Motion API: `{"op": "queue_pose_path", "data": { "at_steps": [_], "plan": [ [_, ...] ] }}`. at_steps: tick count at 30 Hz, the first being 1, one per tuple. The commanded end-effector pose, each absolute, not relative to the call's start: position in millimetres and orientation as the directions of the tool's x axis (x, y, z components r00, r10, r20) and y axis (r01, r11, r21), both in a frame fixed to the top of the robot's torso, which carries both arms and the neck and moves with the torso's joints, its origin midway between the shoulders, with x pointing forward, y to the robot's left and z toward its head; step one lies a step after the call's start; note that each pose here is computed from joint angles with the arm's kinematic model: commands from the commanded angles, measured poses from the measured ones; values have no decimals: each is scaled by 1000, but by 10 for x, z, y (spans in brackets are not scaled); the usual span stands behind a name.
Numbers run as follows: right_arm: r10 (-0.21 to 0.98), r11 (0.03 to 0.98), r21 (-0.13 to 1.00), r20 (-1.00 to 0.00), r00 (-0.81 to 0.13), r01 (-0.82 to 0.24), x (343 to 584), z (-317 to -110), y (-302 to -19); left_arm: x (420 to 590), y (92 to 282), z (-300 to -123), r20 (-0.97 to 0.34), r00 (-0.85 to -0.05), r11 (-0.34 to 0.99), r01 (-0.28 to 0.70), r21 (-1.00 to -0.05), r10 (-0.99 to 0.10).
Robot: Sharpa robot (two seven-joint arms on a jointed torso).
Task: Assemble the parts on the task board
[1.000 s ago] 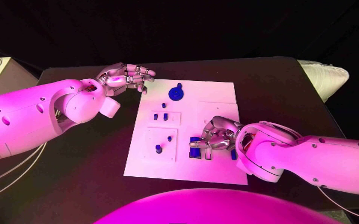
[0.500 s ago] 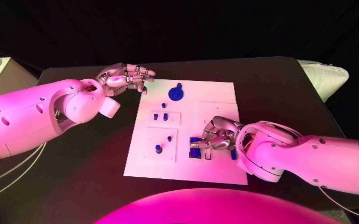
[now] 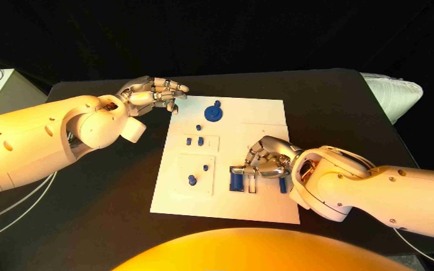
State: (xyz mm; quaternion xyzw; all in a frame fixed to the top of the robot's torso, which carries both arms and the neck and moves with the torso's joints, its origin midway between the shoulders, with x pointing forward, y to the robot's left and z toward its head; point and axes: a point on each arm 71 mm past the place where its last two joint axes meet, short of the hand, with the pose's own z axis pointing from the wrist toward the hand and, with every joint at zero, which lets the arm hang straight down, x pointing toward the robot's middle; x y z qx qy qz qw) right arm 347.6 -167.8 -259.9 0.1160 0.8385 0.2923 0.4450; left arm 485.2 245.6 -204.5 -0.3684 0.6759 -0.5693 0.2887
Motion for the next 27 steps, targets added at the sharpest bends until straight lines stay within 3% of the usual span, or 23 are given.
{"op": "queue_pose_path", "data": {
  "at_steps": [1,6,13,27],
  "plan": [
    [514,722,674,-674,-531,-156,3490,-2504,-1663,4841,2436,-2040,33,-580,77,-165,-983,-814],
    [574,657,733,-638,-513,-177,3529,-2449,-1764,4846,2437,-2036,31,-576,74,-158,-985,-817],
    [638,610,784,-570,-518,-113,3637,-2377,-2056,4857,2435,-2025,26,-564,66,-142,-988,-825],
    [516,732,677,-624,-586,-77,3580,-2463,-2579,4867,2408,-2031,28,-565,61,-138,-989,-825]
  ]
}}
